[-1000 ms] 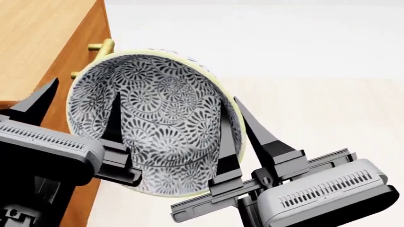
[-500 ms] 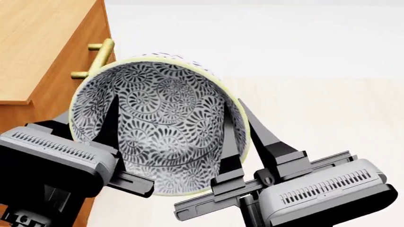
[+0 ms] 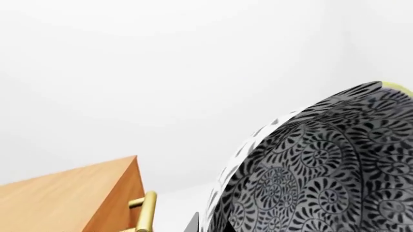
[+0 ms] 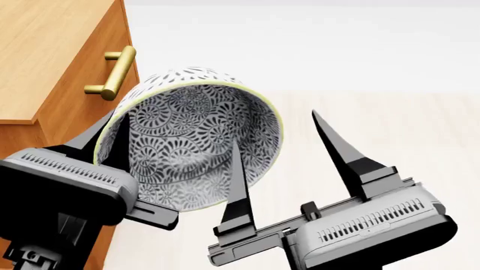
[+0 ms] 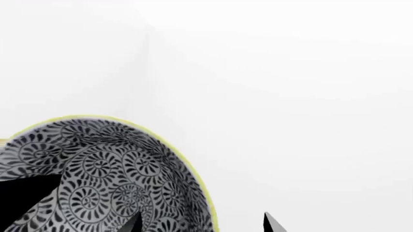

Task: Put the bowl on top of the cabinet.

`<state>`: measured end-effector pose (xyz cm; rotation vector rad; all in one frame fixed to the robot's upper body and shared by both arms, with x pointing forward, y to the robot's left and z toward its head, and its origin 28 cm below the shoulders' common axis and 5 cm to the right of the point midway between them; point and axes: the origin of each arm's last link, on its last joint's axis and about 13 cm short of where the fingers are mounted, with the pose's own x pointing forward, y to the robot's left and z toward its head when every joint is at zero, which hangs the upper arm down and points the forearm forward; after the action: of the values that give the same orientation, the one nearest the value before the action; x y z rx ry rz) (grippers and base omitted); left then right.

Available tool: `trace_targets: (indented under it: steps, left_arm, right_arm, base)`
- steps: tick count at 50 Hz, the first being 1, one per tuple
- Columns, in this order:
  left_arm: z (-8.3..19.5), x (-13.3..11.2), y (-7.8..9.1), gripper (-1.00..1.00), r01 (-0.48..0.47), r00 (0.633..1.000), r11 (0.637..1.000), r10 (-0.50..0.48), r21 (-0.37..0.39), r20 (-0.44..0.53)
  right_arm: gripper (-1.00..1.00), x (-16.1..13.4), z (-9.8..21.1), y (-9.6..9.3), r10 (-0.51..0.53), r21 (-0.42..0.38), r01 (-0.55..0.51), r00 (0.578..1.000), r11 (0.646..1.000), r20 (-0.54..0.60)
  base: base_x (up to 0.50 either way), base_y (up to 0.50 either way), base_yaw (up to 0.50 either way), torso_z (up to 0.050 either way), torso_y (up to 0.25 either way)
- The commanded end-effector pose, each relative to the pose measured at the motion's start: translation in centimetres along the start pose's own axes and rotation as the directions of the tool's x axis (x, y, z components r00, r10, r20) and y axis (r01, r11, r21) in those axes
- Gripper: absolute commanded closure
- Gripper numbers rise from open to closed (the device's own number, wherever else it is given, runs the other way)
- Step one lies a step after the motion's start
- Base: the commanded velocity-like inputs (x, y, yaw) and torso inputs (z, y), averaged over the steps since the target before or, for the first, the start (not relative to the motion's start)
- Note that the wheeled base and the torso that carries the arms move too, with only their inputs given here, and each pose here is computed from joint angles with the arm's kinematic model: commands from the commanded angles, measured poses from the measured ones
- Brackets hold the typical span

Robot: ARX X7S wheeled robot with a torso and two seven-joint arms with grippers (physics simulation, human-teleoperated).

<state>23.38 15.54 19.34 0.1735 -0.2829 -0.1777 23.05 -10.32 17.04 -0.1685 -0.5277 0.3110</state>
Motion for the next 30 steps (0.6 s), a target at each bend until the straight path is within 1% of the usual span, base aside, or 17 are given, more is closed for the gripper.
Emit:
trace_targets:
  steps: [1,10,11,14,16,19,20,24,30]
  left_arm:
    - [-0.1,0.3,0.2,1.00,-0.023,1.000,1.000,0.023,0.007,0.003]
    - [-0.2,0.3,0.4,1.00,0.004,1.000,1.000,-0.004,-0.010,-0.015]
    - [0.0,0.3,0.3,1.00,0.011,1.000,1.000,-0.011,0.005,-0.008]
    - [0.1,0.7,0.3,1.00,0.004,1.000,1.000,-0.003,0.025,-0.021]
    - [0.2,1.1,0.2,1.00,-0.004,1.000,0.998,0.006,0.058,-0.023]
    - [0.2,2.1,0.1,1.00,-0.038,0.998,0.993,0.043,0.108,-0.036]
    - [0.3,2.7,0.1,1.00,-0.052,0.997,0.991,0.059,0.126,-0.055]
    - [0.4,4.0,-0.1,1.00,-0.040,0.997,0.988,0.050,0.152,-0.066]
    - [0.7,5.4,-0.3,1.00,-0.016,0.997,0.988,0.028,0.154,-0.070]
  right_arm:
    - [-1.00,-0.3,-0.3,-0.2,0.024,-0.059,-0.027,0.999,0.998,-0.044]
    - [-1.00,-0.8,-0.5,-0.6,0.000,-0.035,-0.001,0.999,0.999,-0.035]
    - [-1.00,-0.9,-0.4,-0.8,-0.011,-0.018,0.010,1.000,1.000,-0.026]
    - [-1.00,-1.3,-0.3,-1.1,-0.026,-0.005,0.026,1.000,1.000,-0.016]
    - [-1.00,-1.5,-0.3,-1.2,-0.034,-0.004,0.034,0.999,0.999,-0.013]
    - [-1.00,-2.1,-0.4,-1.7,-0.055,0.020,0.055,0.999,0.998,-0.004]
    - [-1.00,-2.3,-0.5,-1.8,-0.061,0.019,0.061,0.998,0.998,-0.002]
    - [-1.00,-2.7,-0.8,-2.2,-0.075,0.034,0.075,0.997,0.997,-0.005]
    - [-1.00,-3.3,-1.1,-2.6,-0.088,0.047,0.088,0.996,0.995,0.000]
  base:
    - [0.00,0.00,0.00,0.000,0.000]
    - [0.00,0.00,0.00,0.000,0.000]
    - [0.00,0.00,0.00,0.000,0.000]
    - [0.00,0.00,0.00,0.000,0.003]
    - [0.00,0.00,0.00,0.000,0.000]
    - [0.00,0.00,0.00,0.000,0.000]
    - [0.00,0.00,0.00,0.000,0.000]
    - [0.00,0.00,0.00,0.000,0.000]
    - [0.00,0.00,0.00,0.000,0.000]
